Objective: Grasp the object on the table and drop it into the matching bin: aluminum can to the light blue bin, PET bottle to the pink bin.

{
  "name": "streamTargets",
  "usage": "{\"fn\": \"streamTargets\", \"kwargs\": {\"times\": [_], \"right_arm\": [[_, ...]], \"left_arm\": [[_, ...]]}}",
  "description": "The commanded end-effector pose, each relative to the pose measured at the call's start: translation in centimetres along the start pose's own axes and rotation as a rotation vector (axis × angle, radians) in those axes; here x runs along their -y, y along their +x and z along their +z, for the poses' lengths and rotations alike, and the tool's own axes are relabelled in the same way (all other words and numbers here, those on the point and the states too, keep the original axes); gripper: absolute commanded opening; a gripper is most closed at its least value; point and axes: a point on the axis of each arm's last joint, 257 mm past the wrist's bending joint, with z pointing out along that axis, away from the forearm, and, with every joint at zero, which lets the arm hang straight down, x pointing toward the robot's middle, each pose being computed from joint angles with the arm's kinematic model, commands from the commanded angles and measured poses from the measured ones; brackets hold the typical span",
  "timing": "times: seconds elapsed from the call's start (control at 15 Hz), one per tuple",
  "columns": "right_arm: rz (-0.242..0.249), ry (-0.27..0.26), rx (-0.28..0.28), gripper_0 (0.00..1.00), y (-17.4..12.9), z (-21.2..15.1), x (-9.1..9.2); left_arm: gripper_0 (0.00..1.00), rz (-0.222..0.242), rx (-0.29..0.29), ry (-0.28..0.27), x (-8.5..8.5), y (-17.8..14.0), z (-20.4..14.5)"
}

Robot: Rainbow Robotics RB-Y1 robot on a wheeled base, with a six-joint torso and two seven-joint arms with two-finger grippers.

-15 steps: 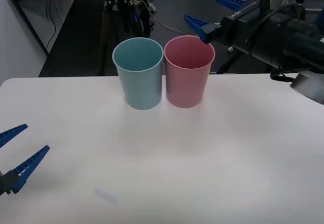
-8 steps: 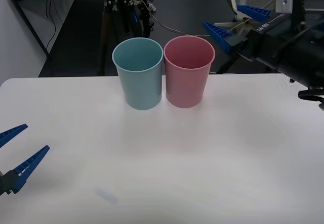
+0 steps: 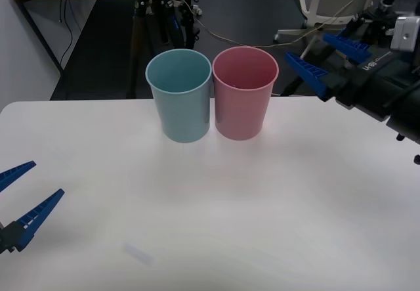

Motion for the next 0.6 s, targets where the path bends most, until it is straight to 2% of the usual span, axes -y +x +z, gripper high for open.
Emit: {"fn": "streamTargets", "kwargs": {"times": [0.07, 0.2, 0.27, 0.47, 0.6], "right_arm": [[-0.019, -0.007, -0.007, 1.00, 1.1, -1.8, 0.0], [-0.026, -0.003, -0.009, 1.00, 2.1, -3.2, 0.0], [0.009, -0.009, -0.010, 1.00, 2.8, -3.9, -0.3], [0.002, -0.009, -0.006, 1.00, 4.4, -6.1, -0.5], [0.033, -0.014, -0.020, 1.00, 5.6, -7.8, -1.0]], "left_arm": [[1.00, 0.000, 0.000, 0.000, 0.0, 0.0, 0.0], [1.00, 0.000, 0.000, 0.000, 0.0, 0.0, 0.0], [1.00, 0.000, 0.000, 0.000, 0.0, 0.0, 0.0], [1.00, 0.000, 0.000, 0.000, 0.0, 0.0, 0.0], [1.00, 0.000, 0.000, 0.000, 0.0, 0.0, 0.0]]}}
